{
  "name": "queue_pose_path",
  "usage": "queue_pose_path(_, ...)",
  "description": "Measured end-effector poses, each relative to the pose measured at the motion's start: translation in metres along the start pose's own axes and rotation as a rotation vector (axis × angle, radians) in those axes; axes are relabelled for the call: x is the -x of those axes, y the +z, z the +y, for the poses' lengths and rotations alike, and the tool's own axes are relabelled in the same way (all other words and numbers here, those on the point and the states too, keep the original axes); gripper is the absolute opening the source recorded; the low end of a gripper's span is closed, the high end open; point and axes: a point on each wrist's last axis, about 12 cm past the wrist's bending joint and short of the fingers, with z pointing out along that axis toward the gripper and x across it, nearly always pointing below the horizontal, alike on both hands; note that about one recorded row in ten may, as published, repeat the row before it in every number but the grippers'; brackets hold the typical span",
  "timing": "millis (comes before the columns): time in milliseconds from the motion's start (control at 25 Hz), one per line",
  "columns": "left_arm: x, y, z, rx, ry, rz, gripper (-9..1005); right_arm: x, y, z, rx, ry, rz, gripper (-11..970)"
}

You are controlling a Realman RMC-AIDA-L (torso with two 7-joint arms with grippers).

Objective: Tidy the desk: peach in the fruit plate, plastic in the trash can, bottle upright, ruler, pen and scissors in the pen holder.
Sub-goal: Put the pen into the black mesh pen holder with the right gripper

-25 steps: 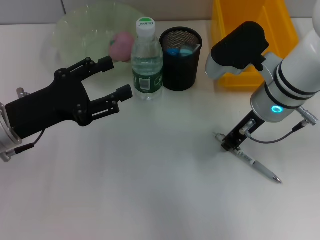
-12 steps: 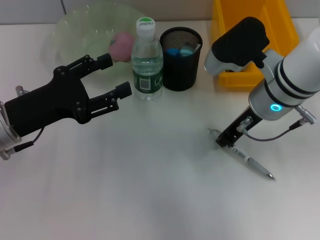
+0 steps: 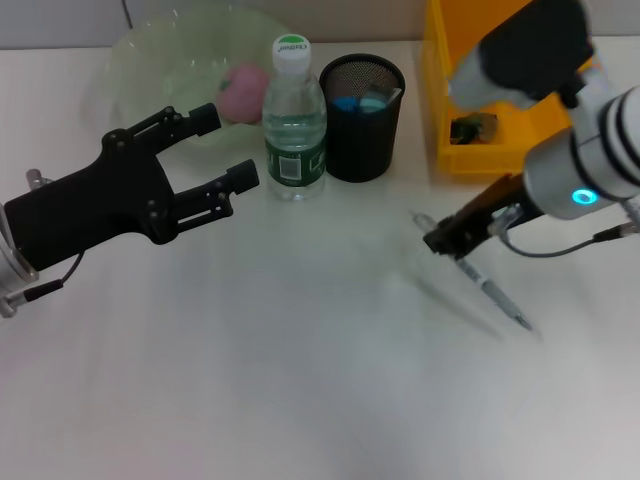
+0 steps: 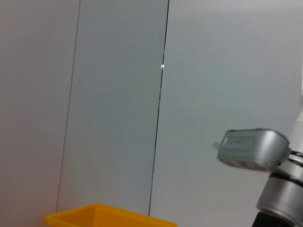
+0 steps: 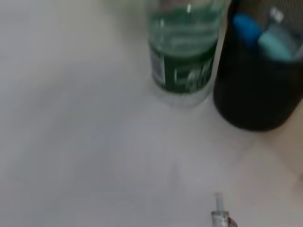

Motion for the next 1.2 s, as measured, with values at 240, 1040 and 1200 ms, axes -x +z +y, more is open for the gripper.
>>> queue_pose_path(240,0.001,-0.004,0.001,0.014,-0.001,-0.009,805,-0.007,-0.021,-0.007,0.08,0.052,-0.169,185)
queue_pose_path(1040,-0.002,-0.004,-0.001,0.019,-0.012,-0.009,805,0.006,-0.053,-0.036,0.073,-0.008,-0.71,186)
queue_pose_path(1200,-0.003,-0.004,-0.001,0.022,-0.021,-0.009,805,0.016,-0.043,-0.034,0.056,-0.04,-0.786,186)
